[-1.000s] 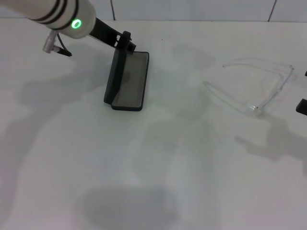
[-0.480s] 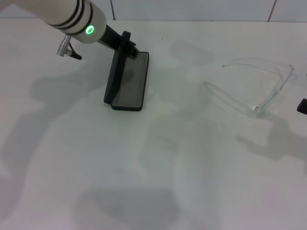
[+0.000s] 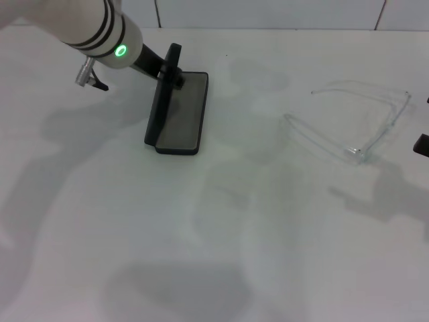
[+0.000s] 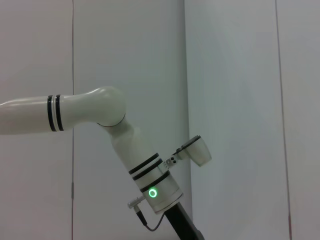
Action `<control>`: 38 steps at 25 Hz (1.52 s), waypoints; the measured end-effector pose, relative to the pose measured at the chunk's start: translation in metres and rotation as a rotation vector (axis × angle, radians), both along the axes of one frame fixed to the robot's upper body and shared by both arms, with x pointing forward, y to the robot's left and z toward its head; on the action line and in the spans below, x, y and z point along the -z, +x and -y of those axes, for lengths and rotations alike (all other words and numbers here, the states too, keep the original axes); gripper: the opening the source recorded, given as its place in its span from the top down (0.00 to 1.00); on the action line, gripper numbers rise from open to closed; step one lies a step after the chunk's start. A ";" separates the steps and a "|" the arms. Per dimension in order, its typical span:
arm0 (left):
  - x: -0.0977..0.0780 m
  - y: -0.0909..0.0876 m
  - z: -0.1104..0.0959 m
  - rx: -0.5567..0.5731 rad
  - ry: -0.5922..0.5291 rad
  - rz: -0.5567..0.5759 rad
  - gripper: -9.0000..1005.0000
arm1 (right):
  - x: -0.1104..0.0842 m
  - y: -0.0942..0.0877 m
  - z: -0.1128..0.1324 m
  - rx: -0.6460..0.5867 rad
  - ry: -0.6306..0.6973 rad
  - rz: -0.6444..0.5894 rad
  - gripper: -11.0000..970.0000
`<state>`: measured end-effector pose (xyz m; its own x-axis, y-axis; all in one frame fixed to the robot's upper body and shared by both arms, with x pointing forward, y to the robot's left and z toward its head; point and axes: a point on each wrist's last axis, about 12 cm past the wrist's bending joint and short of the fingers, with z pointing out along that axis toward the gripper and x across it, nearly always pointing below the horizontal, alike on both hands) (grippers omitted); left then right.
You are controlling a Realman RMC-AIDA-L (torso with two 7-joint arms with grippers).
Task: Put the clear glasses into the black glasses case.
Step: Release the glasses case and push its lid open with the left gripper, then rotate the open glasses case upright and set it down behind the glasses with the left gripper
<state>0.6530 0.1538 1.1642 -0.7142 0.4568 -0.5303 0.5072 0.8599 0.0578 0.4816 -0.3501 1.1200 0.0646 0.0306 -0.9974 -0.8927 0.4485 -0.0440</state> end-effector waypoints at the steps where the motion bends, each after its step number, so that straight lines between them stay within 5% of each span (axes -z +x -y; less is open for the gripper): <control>1: 0.001 0.000 0.000 -0.001 0.006 0.000 0.52 | 0.000 0.000 0.000 0.001 0.000 0.000 0.22; 17: 0.007 -0.001 -0.003 0.007 0.029 -0.019 0.53 | 0.001 0.001 0.000 0.010 0.006 -0.004 0.23; 27: 0.007 -0.006 0.007 0.065 0.073 -0.013 0.73 | 0.003 -0.003 0.004 0.029 0.017 -0.006 0.23; 38: -0.015 -0.032 0.017 0.232 0.129 0.077 0.75 | 0.005 -0.017 0.023 0.130 0.071 0.019 0.24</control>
